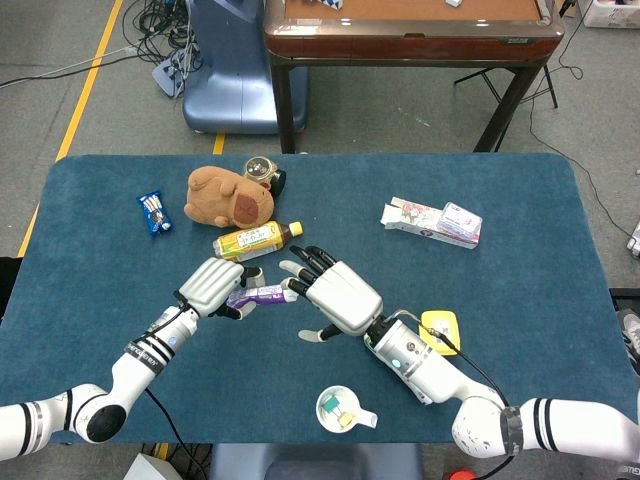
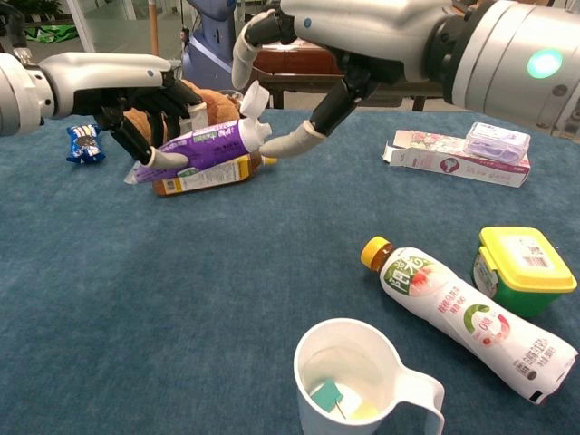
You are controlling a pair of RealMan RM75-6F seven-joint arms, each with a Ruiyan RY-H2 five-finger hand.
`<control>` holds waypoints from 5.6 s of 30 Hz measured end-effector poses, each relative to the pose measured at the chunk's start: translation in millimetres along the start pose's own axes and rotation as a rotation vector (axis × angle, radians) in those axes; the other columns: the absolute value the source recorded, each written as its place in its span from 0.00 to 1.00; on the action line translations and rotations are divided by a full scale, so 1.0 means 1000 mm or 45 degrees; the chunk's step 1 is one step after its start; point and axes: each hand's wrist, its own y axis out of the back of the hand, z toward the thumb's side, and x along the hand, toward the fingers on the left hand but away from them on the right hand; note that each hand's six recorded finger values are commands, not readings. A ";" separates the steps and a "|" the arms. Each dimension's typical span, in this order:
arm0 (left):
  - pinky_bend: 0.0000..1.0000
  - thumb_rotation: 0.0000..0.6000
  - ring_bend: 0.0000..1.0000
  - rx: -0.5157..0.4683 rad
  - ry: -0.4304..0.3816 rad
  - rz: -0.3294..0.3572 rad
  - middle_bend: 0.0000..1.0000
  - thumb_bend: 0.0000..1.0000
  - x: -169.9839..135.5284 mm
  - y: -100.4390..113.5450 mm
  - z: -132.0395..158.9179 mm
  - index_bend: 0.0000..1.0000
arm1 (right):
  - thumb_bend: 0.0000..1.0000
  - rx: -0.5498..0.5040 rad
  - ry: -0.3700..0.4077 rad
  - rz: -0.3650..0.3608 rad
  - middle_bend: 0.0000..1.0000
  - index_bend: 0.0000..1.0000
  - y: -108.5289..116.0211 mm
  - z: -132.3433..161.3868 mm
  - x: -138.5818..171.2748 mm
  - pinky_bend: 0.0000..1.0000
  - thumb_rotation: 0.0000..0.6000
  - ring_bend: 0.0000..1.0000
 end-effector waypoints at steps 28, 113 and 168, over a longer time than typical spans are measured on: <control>0.43 1.00 0.44 -0.199 0.034 0.012 0.66 0.42 -0.011 0.011 -0.016 0.54 | 0.22 -0.104 -0.064 0.038 0.17 0.31 -0.021 -0.013 0.000 0.12 0.76 0.04; 0.43 1.00 0.56 -0.418 -0.100 0.134 0.70 0.44 -0.008 0.005 0.006 0.57 | 0.00 -1.395 -0.009 -0.035 0.00 0.00 -0.025 0.009 -0.041 0.00 0.68 0.00; 0.29 1.00 0.17 0.238 0.224 -0.108 0.20 0.43 -0.035 -0.061 -0.122 0.05 | 0.00 -0.458 -0.408 -0.081 0.00 0.00 0.017 -0.140 0.103 0.00 0.67 0.00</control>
